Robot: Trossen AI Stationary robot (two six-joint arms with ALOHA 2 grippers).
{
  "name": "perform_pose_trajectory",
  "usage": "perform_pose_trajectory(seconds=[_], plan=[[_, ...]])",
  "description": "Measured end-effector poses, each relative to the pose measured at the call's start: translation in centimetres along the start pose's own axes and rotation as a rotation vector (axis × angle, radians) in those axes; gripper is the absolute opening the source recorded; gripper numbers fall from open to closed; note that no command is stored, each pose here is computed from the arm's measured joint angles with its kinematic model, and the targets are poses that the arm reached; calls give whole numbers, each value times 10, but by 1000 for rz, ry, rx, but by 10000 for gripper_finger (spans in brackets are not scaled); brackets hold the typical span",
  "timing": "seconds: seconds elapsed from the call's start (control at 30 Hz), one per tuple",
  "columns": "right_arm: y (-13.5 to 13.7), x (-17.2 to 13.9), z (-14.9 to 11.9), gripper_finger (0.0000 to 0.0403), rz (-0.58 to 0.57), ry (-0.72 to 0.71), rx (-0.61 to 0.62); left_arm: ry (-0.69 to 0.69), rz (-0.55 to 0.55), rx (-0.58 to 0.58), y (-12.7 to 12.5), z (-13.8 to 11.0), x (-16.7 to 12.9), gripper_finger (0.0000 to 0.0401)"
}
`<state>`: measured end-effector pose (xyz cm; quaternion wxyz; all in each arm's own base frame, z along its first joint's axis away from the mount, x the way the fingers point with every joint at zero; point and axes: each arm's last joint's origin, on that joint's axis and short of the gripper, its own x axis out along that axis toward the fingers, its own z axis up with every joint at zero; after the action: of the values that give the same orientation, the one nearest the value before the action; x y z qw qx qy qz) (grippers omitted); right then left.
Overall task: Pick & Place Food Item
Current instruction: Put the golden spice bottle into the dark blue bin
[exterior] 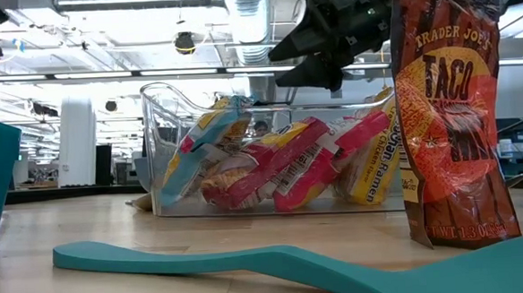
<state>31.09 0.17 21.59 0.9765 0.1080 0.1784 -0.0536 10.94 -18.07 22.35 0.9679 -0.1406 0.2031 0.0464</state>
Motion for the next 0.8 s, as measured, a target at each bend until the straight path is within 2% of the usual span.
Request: perform_pose_trajectory(seconds=[0.3,0.43,0.53,0.8], plan=[[-11,1,2,301,-32,-6,64,-1,-81,-12,4,-27,-3,282],[-15,1,3,301,-46,-10,73,2,-102,-19,5,-39,-1,271],[-19,1,4,301,-57,-12,86,25,-104,17,4,-47,0,271],[-27,1,6,301,-79,-18,121,20,-109,43,2,-49,1,281]])
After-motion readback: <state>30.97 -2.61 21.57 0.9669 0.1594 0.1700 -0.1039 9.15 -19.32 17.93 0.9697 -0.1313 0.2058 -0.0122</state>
